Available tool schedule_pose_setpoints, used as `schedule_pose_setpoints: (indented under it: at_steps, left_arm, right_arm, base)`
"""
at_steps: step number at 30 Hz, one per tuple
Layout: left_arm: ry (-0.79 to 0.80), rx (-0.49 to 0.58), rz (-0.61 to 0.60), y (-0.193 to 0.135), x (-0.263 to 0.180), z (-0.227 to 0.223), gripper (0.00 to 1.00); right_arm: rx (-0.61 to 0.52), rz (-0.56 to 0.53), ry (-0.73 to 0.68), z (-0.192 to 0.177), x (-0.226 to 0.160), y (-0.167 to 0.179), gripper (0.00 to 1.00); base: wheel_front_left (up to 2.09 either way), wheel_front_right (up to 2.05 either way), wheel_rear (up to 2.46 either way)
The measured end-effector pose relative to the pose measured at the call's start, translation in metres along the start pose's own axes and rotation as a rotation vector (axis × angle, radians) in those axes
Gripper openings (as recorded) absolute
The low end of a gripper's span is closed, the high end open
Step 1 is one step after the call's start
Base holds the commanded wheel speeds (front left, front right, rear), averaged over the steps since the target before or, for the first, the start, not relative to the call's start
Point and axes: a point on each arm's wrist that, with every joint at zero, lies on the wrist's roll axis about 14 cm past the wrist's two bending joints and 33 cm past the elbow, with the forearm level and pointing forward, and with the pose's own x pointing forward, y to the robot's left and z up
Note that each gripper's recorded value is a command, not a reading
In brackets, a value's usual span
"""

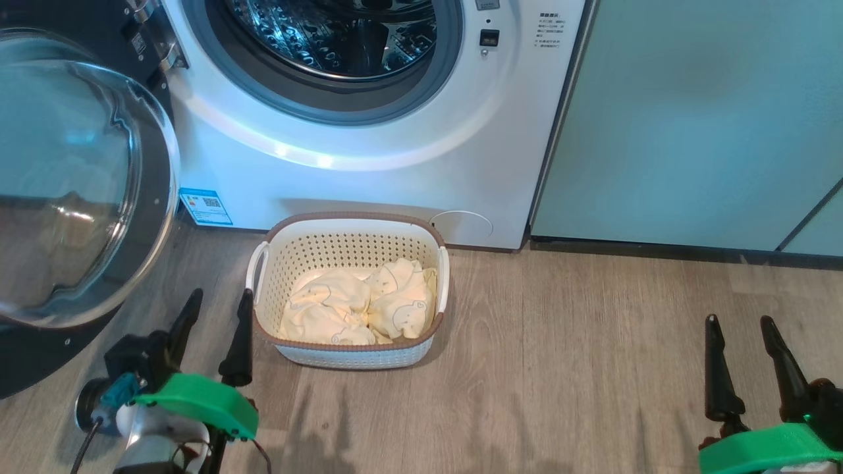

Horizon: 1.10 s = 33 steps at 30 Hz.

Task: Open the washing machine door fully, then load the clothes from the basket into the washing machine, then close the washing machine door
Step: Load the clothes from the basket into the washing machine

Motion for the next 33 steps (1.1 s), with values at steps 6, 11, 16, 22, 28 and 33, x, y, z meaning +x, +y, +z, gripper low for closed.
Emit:
schedule_pose_setpoints:
  at_steps: [6,11,16,22,28,33]
  left_arm:
    - [-0.002,0.001,-0.006,-0.0016,0.0005,-0.0006,1.0]
    - [0.0,0.006,-0.011,-0.0022,0.0011,-0.0014,1.0]
    - [0.0,0.001,-0.019,-0.0041,0.0012,-0.0027,1.0]
    - [0.009,0.004,-0.033,-0.0071,0.0006,-0.0061,1.0]
    - [0.011,0.006,-0.037,-0.0081,0.0012,-0.0075,1.0]
    - [0.019,0.007,-0.041,-0.0086,0.002,-0.0103,1.0]
  right_arm:
    - [0.001,-0.003,0.001,-0.0002,-0.0004,-0.001,1.0]
    - [0.0,-0.007,0.002,-0.0004,-0.0008,-0.0021,1.0]
    - [0.0,-0.01,0.002,-0.0005,-0.001,-0.003,1.0]
    - [0.0,-0.014,0.003,-0.0007,-0.002,-0.0044,1.0]
    - [0.001,-0.016,0.006,-0.0018,-0.0018,-0.0049,1.0]
    - [0.001,-0.017,0.011,-0.0033,-0.0011,-0.0054,1.0]
  base:
    - [0.0,0.0,0.0]
    - [0.0,0.0,0.0]
    - [0.41,-0.41,-0.01]
    - [1.16,-1.16,0.0]
    - [1.94,-1.94,0.0]
    - [2.0,-2.0,0.0]
